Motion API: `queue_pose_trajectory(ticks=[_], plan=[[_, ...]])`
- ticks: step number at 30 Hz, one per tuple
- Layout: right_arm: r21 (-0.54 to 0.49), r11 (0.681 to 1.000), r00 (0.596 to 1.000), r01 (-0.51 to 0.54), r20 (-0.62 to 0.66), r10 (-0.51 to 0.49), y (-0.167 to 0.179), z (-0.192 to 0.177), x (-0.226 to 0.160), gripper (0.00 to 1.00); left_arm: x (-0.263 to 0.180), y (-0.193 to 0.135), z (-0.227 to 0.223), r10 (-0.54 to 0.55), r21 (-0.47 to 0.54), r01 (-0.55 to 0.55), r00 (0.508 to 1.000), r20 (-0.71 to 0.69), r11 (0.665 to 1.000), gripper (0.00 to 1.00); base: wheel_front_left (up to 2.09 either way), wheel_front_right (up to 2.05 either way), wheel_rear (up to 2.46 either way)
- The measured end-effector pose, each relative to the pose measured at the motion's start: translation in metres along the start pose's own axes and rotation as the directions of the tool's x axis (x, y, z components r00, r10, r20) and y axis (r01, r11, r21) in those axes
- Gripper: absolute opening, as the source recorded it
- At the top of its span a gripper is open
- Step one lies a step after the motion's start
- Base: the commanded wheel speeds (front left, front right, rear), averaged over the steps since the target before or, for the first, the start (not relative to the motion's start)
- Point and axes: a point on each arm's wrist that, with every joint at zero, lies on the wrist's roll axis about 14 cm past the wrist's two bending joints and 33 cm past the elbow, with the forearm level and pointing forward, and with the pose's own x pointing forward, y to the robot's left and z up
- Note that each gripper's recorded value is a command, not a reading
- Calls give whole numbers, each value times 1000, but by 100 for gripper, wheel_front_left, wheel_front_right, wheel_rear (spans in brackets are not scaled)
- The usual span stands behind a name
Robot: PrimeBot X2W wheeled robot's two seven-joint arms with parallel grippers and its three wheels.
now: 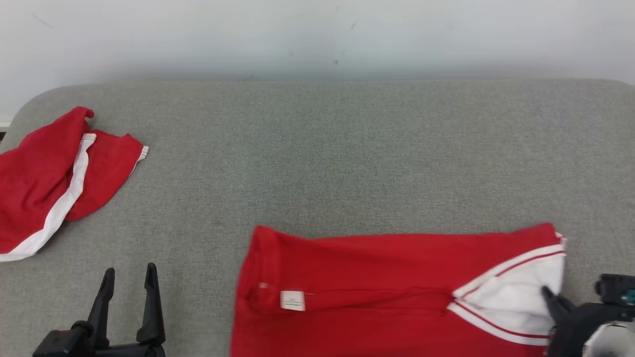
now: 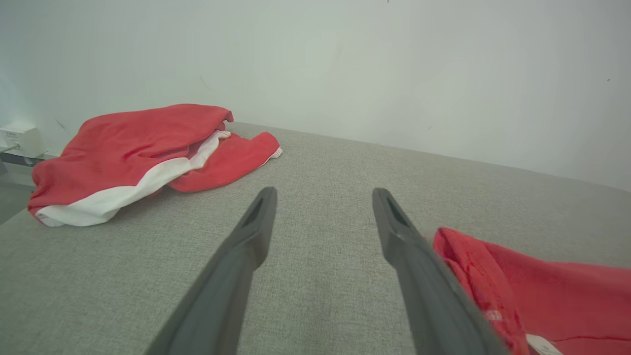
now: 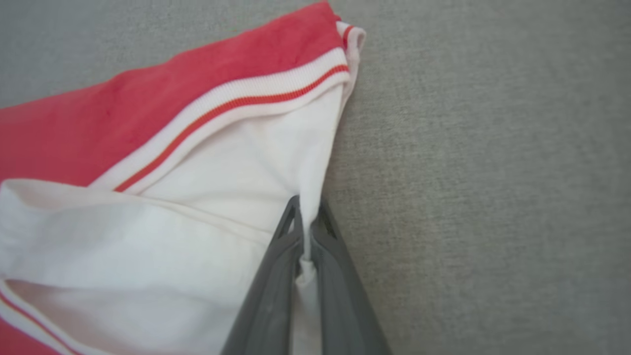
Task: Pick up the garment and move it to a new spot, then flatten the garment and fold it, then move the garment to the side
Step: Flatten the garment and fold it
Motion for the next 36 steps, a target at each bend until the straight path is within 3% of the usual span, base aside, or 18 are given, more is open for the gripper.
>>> queue_pose_trajectory(ticks=[6, 12, 25, 36], plan=[[-10, 992, 991, 128, 44, -128, -57, 20, -20, 0, -4, 0, 3, -2, 4, 2, 1000, 9, 1000, 100, 0, 0, 0], [-19, 992, 989, 124, 85, -122, -59, 32, -32, 0, -6, -6, 4, -22, 12, 22, 1000, 11, 1000, 100, 0, 0, 0], [-43, 991, 973, -130, 189, 136, 36, 62, -59, 0, -14, -22, 4, -71, -1, 71, 997, 12, 997, 100, 0, 0, 0], [-73, 928, 905, -366, 204, 373, 132, 74, -71, 0, -25, -21, 2, -60, -11, 60, 998, 4, 998, 100, 0, 0, 0]])
